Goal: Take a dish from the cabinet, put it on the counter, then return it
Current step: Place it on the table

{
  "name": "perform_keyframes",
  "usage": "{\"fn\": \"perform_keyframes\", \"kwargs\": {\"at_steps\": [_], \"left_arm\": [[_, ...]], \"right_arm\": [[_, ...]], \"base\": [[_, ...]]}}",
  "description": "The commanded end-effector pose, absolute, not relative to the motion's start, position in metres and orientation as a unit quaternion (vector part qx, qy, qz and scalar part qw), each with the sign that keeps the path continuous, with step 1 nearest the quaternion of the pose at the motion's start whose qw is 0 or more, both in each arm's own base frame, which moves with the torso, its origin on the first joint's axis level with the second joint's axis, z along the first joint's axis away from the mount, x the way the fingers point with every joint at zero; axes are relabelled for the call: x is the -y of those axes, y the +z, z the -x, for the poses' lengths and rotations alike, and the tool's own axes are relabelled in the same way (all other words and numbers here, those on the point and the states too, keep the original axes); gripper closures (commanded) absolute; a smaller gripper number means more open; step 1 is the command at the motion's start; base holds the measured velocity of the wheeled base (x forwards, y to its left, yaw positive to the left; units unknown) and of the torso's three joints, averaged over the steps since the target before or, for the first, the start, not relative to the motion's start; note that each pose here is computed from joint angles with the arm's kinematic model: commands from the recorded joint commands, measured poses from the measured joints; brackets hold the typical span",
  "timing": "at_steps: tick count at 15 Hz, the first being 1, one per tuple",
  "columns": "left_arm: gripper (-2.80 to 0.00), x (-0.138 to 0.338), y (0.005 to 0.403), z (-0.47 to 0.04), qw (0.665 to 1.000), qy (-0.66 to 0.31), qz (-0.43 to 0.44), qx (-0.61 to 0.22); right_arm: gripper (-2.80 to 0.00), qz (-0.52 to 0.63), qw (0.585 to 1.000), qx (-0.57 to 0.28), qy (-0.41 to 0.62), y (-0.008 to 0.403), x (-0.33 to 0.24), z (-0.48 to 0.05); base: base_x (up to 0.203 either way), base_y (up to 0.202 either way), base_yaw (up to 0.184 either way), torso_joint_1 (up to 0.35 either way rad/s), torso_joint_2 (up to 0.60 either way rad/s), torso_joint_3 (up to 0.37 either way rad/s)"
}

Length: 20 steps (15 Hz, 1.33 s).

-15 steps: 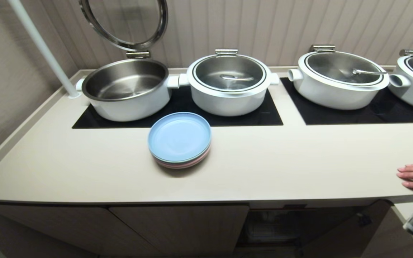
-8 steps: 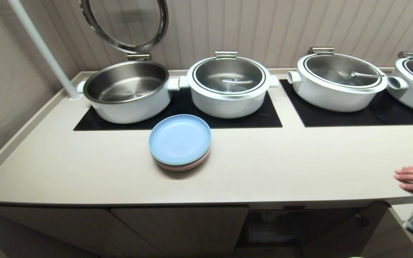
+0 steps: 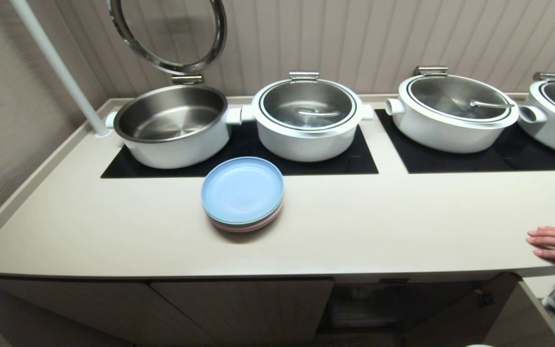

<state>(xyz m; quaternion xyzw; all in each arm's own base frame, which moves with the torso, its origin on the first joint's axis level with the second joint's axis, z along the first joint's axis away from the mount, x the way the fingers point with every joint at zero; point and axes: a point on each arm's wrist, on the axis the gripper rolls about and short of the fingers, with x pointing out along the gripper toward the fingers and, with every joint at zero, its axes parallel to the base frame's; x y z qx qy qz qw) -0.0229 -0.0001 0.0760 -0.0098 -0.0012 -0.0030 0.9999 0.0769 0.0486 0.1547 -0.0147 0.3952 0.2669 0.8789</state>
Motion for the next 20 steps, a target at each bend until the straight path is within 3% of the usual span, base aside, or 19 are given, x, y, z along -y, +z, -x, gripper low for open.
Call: {"fn": "perform_keyframes", "kwargs": {"at_steps": [1,20], "left_arm": [[0.00,0.0001,0.0761,0.0229,1.000,-0.003,0.010,0.002],[0.00,0.0001,0.0761,0.0229,1.000,-0.002,0.010,0.002]], "right_arm": [[0.00,0.013,0.878,-0.396,0.267,0.1557,-0.0493,-0.0779],[0.00,0.015,0.874,-0.407,0.264,0.1532,-0.0509,-0.0807]], "base": [[0.000,0.000,0.000,0.079,-0.14,-0.075],[0.000,0.000,0.000,0.036,-0.07,-0.034]]}}
